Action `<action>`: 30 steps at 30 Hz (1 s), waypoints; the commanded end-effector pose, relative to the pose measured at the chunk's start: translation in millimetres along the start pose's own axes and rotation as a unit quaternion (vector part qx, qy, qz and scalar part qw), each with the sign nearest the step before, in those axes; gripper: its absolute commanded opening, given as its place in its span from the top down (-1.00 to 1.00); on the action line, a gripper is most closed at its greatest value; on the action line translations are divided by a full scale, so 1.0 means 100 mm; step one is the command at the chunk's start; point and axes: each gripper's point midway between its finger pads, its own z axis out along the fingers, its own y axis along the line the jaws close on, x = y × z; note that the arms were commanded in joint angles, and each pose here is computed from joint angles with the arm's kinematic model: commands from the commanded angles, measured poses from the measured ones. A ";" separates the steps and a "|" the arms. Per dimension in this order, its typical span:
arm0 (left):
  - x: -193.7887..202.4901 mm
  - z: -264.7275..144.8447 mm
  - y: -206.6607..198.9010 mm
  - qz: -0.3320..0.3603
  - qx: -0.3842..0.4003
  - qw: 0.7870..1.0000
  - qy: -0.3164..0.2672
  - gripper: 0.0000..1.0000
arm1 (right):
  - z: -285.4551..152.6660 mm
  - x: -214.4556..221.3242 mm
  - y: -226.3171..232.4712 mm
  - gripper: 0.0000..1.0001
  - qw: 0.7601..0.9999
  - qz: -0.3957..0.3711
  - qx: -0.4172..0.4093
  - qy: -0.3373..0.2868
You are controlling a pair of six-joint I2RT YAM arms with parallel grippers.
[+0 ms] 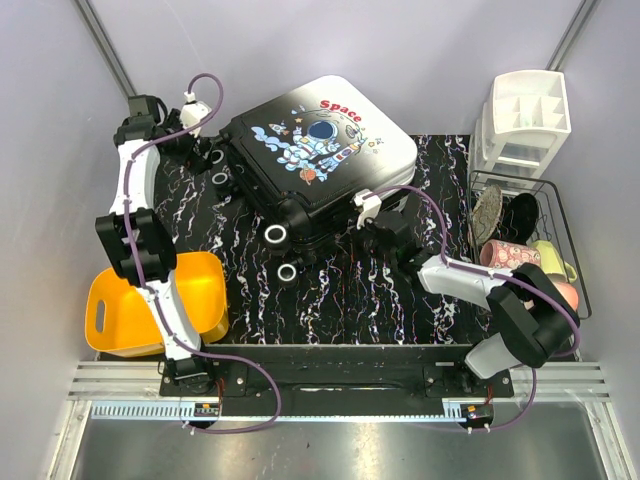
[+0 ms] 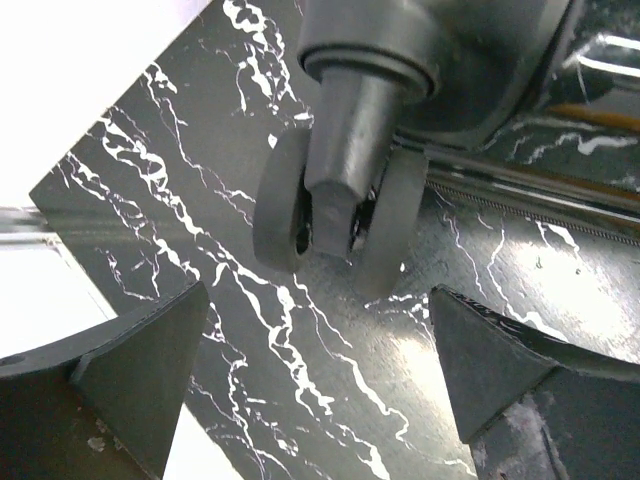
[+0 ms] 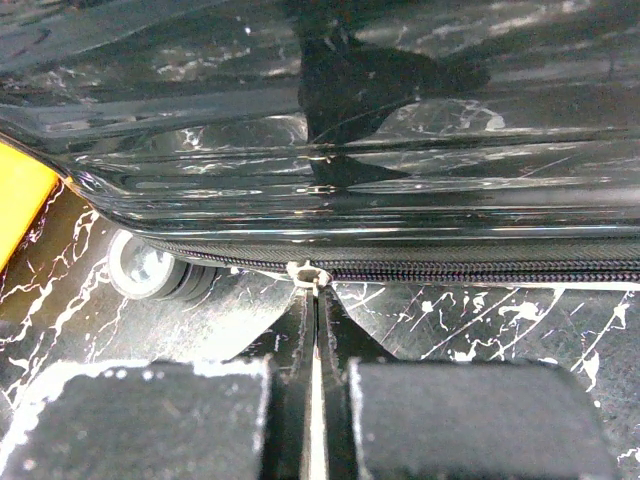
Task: Open, take out, and arrange the luggage
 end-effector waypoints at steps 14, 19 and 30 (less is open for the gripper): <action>-0.47 0.47 0.03 0.044 0.010 0.996 -0.082 -0.65 | 0.12 -0.56 -0.22 1.00 0.997 -0.019 0.035 -0.067; -0.46 0.39 -0.13 0.061 0.027 0.995 -0.078 0.00 | 0.21 -0.59 -0.36 1.00 0.997 -0.008 0.056 -0.061; 0.21 -0.02 -0.71 -0.071 0.057 0.996 -0.020 1.00 | 0.52 -1.06 -0.74 1.00 0.994 -0.029 0.056 -0.093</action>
